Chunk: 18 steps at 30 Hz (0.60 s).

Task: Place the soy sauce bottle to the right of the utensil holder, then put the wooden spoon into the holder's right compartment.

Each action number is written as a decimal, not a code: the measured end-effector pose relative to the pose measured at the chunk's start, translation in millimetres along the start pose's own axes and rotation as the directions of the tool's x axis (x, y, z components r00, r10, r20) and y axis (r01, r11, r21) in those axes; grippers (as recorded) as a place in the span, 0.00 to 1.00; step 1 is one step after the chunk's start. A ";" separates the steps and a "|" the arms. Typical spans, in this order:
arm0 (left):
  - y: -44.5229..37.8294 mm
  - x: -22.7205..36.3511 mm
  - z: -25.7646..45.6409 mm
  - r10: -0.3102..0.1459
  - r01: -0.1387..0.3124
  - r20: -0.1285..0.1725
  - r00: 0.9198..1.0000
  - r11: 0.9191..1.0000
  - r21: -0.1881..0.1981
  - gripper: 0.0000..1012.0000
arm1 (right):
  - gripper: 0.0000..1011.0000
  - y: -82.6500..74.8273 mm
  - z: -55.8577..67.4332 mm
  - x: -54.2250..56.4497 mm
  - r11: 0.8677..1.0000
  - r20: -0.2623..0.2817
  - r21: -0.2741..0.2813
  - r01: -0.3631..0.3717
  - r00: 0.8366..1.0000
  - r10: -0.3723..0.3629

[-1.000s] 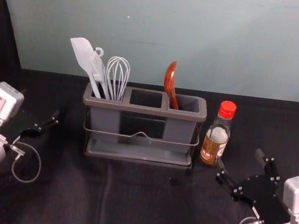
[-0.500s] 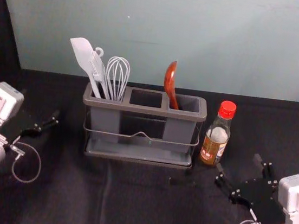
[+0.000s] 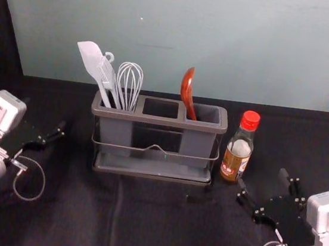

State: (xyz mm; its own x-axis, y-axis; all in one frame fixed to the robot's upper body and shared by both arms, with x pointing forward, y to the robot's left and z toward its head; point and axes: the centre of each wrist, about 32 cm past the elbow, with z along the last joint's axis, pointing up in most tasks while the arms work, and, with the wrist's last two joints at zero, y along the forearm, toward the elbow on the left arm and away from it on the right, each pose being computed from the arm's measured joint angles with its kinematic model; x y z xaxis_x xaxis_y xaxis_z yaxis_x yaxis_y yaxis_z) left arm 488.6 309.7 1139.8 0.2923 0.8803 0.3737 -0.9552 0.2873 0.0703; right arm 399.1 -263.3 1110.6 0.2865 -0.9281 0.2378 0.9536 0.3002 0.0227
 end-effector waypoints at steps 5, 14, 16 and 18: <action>0.0 0.0 0.0 0.000 0.000 0.000 1.000 1.000 0.000 1.00 | 0.99 -0.1 0.1 0.0 1.000 0.000 0.001 0.000 1.000 0.000; 0.0 0.0 0.0 0.000 0.000 0.000 1.000 1.000 0.000 1.00 | 0.99 -0.2 0.3 0.1 1.000 0.001 0.002 0.000 1.000 0.000; 0.0 0.0 0.0 0.000 0.000 0.000 1.000 1.000 0.000 1.00 | 0.99 -0.2 0.3 0.2 1.000 0.001 0.002 0.000 1.000 0.000; 0.0 0.0 0.0 0.000 0.000 0.000 1.000 1.000 0.000 1.00 | 0.99 -0.2 0.4 0.2 1.000 0.001 0.003 0.000 1.000 0.000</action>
State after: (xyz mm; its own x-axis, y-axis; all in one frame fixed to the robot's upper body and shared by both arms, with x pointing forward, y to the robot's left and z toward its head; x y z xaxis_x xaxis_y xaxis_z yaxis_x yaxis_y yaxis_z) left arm 488.6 309.7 1139.8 0.2923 0.8803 0.3737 -0.9553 0.2873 0.0704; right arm 398.9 -263.5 1111.0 0.2862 -0.9279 0.2391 0.9534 0.3007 0.0256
